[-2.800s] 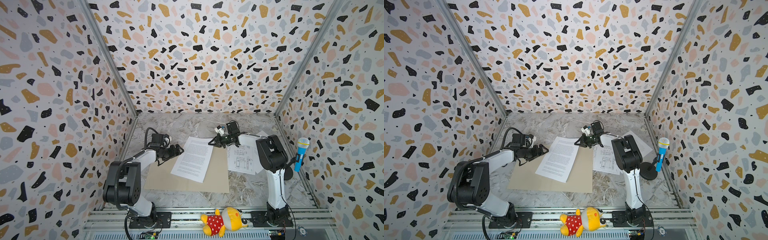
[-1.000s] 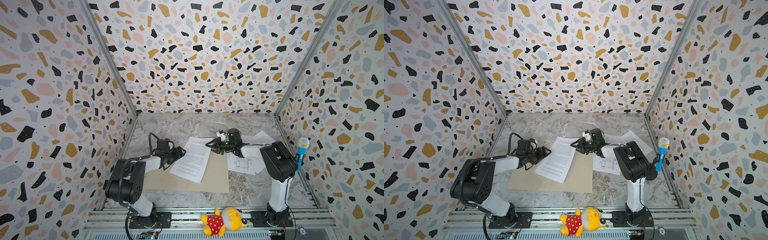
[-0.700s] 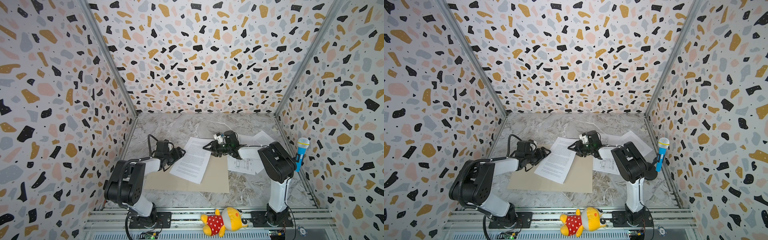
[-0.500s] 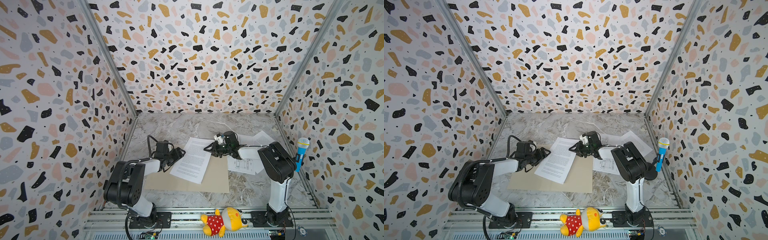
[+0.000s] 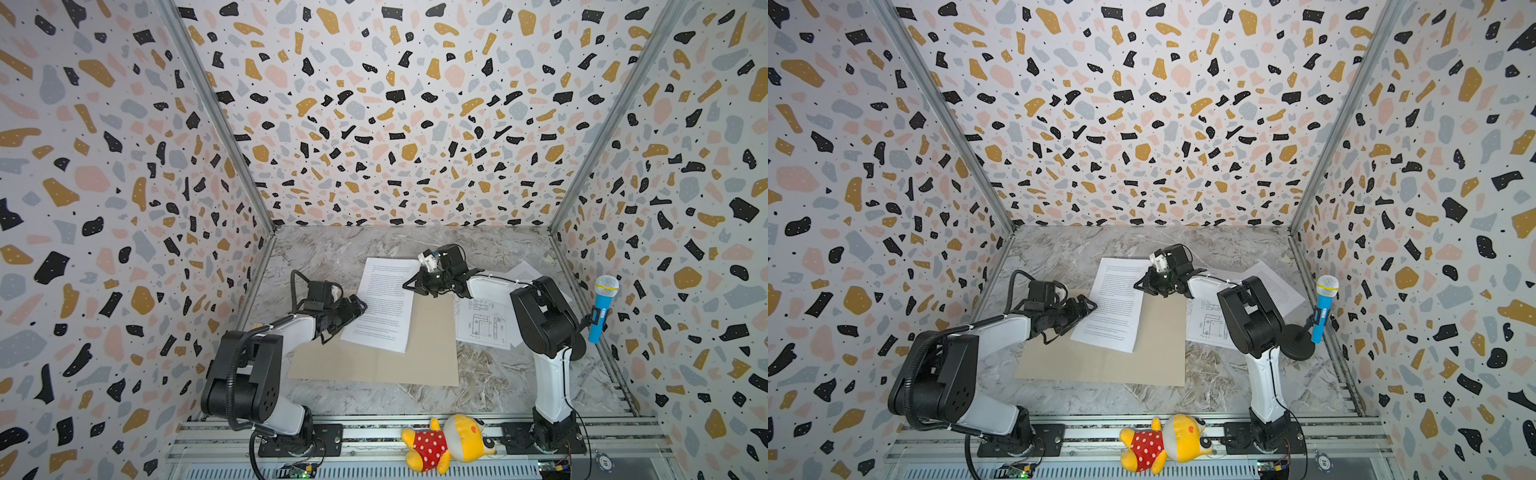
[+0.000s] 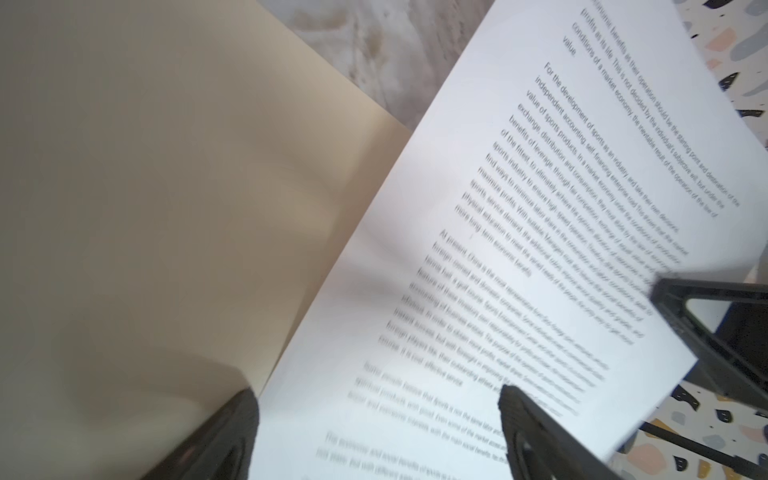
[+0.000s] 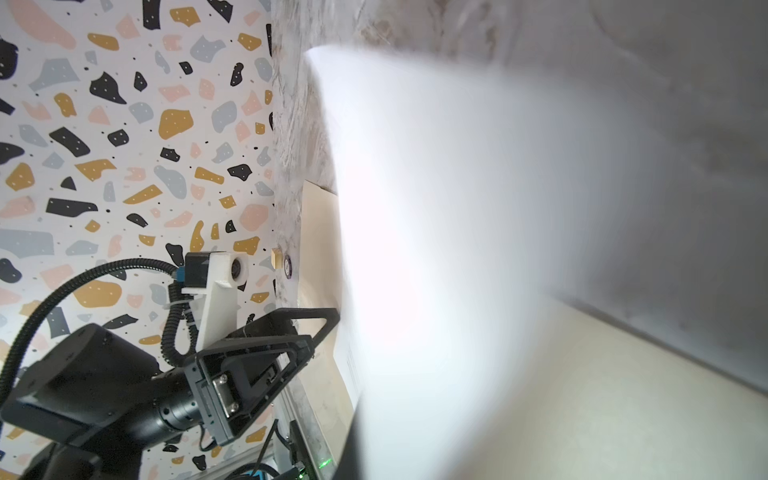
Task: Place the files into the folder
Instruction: 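Drag the sheet farther from the robot with the right gripper while the left arm withdraws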
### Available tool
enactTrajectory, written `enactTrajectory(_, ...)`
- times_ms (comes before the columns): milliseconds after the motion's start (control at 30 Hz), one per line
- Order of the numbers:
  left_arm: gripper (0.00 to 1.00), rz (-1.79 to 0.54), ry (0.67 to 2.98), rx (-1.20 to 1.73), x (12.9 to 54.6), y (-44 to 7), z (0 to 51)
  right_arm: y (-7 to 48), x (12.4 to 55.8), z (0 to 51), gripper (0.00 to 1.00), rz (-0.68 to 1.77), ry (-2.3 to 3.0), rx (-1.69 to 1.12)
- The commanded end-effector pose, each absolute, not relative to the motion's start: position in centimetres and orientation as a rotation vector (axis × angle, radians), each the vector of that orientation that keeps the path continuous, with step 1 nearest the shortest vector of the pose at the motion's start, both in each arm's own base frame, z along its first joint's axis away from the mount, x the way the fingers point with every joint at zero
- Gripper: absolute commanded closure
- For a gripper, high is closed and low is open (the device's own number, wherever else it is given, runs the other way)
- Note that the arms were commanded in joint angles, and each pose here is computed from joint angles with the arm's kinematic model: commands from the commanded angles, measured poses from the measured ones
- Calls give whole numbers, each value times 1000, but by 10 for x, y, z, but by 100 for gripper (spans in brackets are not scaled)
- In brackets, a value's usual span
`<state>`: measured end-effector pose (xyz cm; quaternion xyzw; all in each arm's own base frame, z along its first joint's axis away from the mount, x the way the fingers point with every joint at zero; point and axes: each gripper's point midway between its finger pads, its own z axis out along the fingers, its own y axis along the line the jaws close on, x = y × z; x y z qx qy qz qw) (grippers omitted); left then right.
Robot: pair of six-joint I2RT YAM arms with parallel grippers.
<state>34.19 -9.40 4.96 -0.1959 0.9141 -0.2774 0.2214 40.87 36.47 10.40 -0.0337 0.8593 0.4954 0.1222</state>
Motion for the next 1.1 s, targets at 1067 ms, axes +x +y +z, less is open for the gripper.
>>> enactTrajectory(1067,0,-575,2566,-806,307,37,41,473,416,206,100,1529,1831,-1029)
